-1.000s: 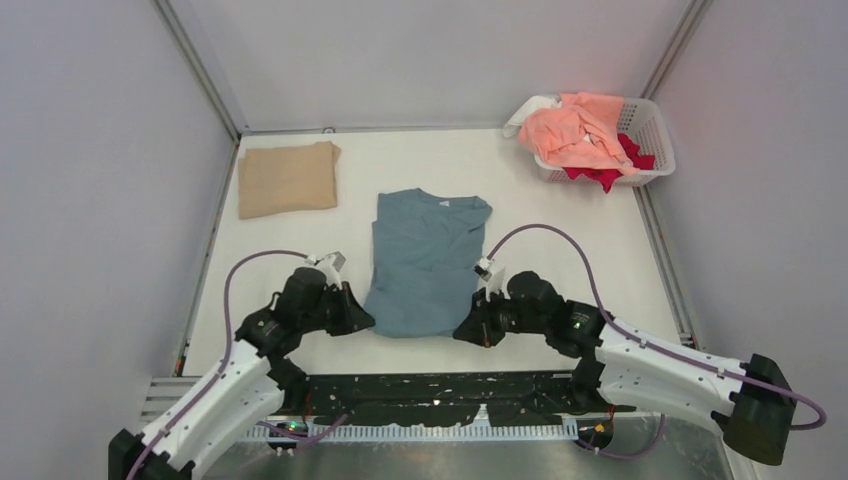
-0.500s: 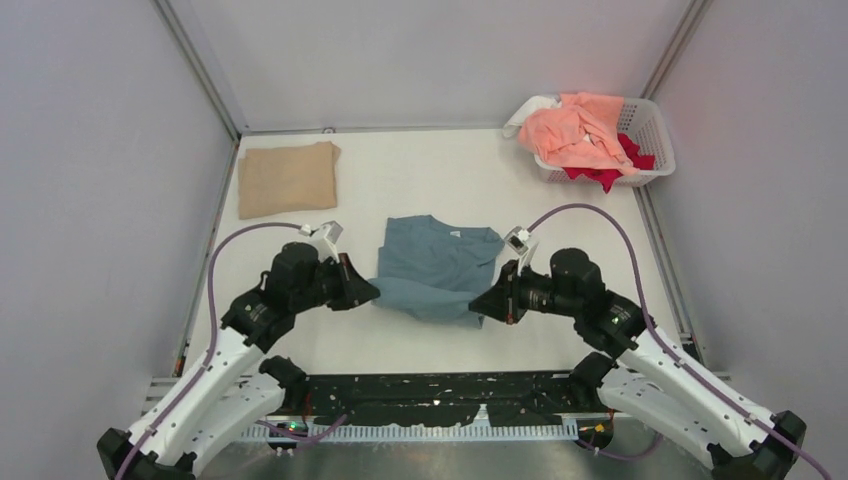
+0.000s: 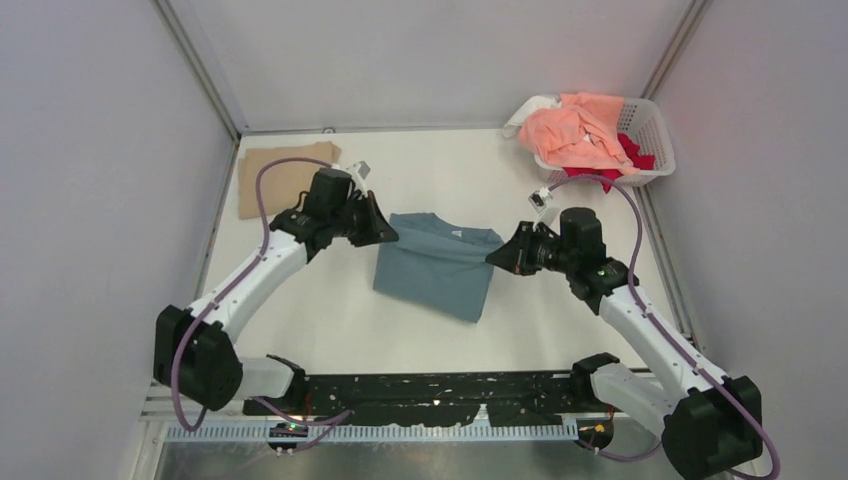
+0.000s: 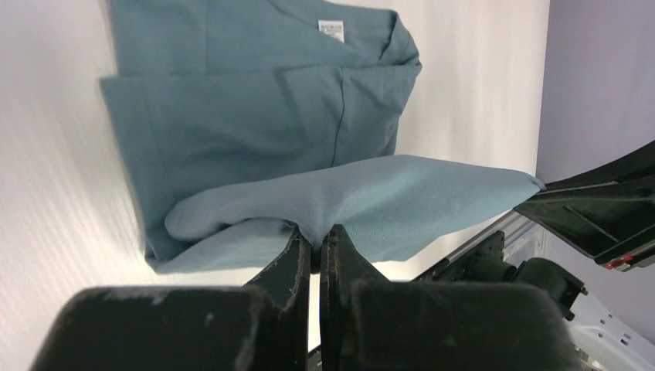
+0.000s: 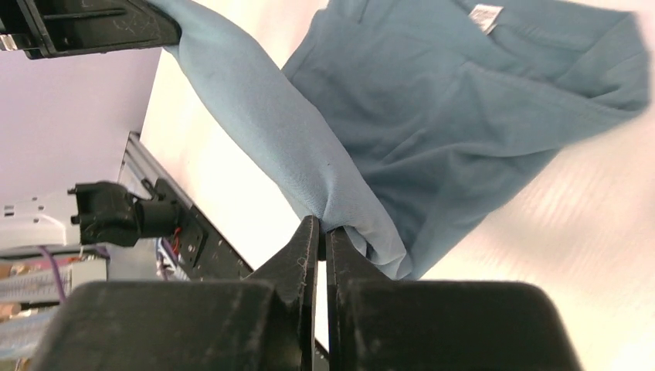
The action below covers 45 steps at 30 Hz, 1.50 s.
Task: Fold and stack the t-shirts
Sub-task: Fold the long partially folded tshirt into a neat square, then smooth out wrinkles on the folded tshirt
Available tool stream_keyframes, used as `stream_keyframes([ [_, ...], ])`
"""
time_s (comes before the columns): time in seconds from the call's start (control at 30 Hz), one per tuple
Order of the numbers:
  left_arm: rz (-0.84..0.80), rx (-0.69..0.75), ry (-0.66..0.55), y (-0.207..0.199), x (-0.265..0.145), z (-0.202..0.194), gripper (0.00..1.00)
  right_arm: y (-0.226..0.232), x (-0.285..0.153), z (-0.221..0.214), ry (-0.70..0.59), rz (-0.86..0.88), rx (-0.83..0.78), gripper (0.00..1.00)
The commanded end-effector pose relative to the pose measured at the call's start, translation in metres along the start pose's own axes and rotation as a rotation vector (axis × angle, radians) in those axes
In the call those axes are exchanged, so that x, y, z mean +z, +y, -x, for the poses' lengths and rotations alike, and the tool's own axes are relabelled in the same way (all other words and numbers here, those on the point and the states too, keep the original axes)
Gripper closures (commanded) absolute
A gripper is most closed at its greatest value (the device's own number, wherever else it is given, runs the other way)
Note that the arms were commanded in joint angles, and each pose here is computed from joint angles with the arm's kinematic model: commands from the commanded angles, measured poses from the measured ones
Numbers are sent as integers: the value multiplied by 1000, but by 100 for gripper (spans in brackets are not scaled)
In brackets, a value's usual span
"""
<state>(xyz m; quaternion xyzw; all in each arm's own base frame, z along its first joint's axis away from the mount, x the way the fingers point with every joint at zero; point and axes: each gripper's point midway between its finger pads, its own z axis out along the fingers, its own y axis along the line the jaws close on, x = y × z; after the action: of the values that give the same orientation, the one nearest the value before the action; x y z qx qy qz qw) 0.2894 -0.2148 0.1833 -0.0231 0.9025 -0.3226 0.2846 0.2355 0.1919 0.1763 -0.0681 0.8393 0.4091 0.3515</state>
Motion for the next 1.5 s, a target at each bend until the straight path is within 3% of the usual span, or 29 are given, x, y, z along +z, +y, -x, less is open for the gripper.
stream_keyframes([
  [0.0,-58,57,-32,-15,24,45,100,-5,5,44,-115,1,-36,94],
  [0.2,-57,17,68,-11,70,65,100,-43,20,64,-121,-74,3,94],
  [0.6,81,-43,137,32,125,75,100,-98,69,91,-128,-129,92,94],
  [0.7,116,-56,147,43,130,74,100,-107,80,86,-100,-121,129,88],
  [0.73,125,-62,151,46,131,73,95,-114,84,83,-91,-132,145,85],
  [0.77,122,-65,152,46,132,74,75,-117,86,85,-98,-142,153,82],
  [0.8,118,-65,146,46,132,75,53,-122,88,86,-97,-152,164,71],
  [0.83,115,-64,140,45,133,77,41,-125,89,91,-109,-167,166,65],
  [0.9,103,-54,131,40,129,82,29,-125,89,102,-129,-181,156,45],
  [0.93,102,-50,119,37,126,86,26,-126,88,102,-121,-190,157,28],
  [0.97,96,-45,102,33,122,91,25,-122,86,108,-131,-191,149,20],
  [1.0,78,-40,83,27,118,95,9,-120,84,109,-128,-193,147,1],
  [1.03,45,-27,62,18,113,99,1,-114,82,110,-136,-192,134,2],
  [1.23,-154,15,109,-31,118,90,0,-75,79,106,-152,-154,39,5],
  [1.47,-153,-63,275,-17,136,27,0,-65,107,85,-152,-20,168,5],
])
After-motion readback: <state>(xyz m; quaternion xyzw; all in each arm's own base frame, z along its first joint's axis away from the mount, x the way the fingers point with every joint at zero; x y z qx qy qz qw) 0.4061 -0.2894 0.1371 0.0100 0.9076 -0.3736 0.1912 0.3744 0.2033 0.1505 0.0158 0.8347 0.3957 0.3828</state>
